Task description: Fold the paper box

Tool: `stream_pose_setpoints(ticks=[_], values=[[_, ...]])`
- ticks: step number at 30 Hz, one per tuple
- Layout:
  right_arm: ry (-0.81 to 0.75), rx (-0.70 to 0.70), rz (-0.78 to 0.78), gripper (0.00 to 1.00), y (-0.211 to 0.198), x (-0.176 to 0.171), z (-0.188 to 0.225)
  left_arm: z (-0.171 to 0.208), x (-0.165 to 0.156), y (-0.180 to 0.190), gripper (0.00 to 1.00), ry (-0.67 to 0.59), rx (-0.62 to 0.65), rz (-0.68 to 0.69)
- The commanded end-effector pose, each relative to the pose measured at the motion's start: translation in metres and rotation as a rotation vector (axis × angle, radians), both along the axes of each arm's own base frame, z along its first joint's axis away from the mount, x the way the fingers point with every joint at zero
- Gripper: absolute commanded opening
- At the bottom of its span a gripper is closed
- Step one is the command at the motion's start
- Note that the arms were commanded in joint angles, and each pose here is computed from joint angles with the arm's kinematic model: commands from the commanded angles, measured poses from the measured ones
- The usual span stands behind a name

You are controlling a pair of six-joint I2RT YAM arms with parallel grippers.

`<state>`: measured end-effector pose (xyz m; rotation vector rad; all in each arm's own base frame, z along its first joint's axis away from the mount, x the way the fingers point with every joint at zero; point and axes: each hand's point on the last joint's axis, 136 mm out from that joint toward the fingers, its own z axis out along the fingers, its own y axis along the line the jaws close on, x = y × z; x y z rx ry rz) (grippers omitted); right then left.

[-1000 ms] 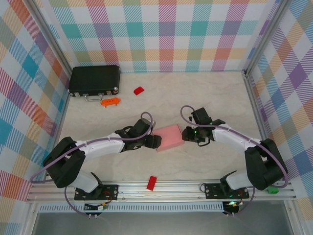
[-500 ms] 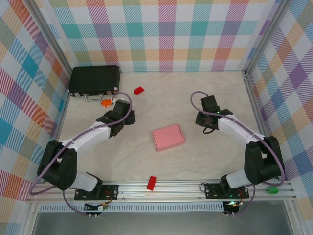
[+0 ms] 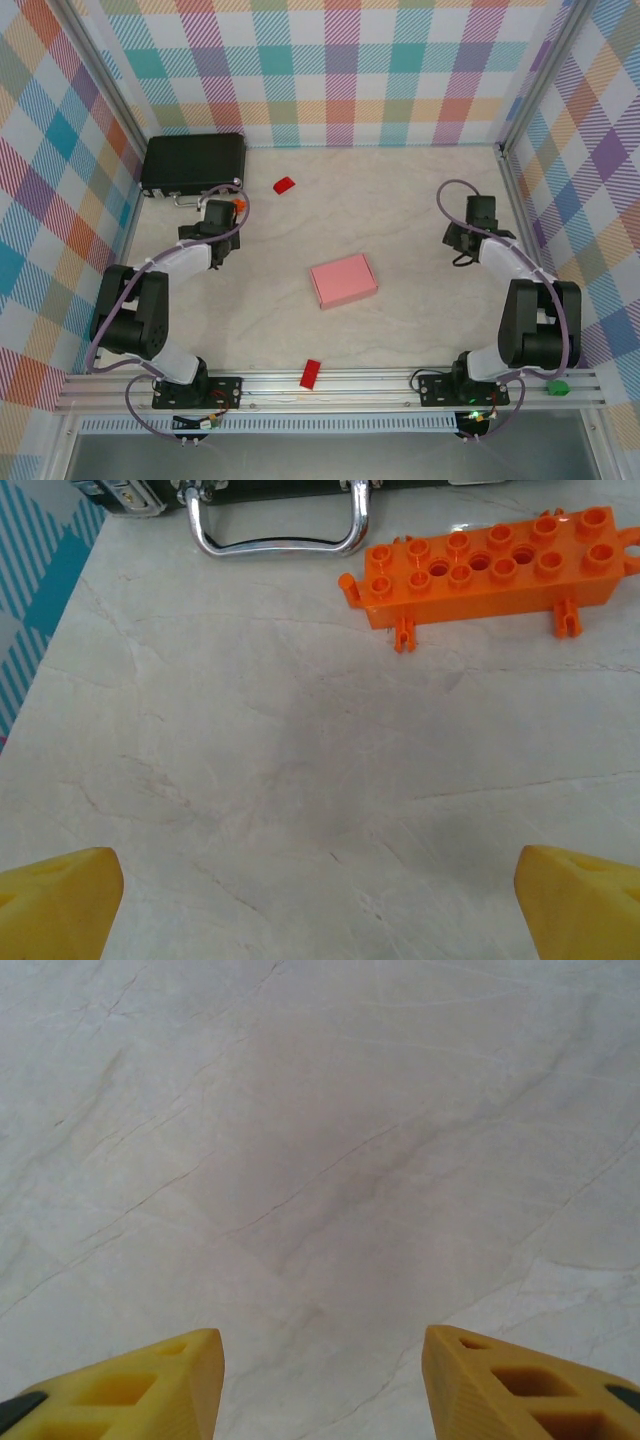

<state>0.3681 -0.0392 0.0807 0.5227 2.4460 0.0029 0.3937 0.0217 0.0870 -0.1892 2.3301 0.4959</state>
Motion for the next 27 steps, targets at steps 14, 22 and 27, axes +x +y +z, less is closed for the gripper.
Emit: stream_pose_setpoints(ticks=[14,22,27], values=[[-0.460,0.021,0.363,0.63,0.044,0.037,0.026,0.003,0.014,-0.038,1.00,-0.274,-0.319,-0.325],[-0.551,0.008,0.398,0.63,0.050,0.029,0.026,0.008,0.007,-0.044,1.00,-0.421,-0.345,-0.373],[-0.565,0.008,0.418,0.63,0.053,0.027,0.027,0.000,0.001,-0.040,1.00,-0.478,-0.327,-0.359]])
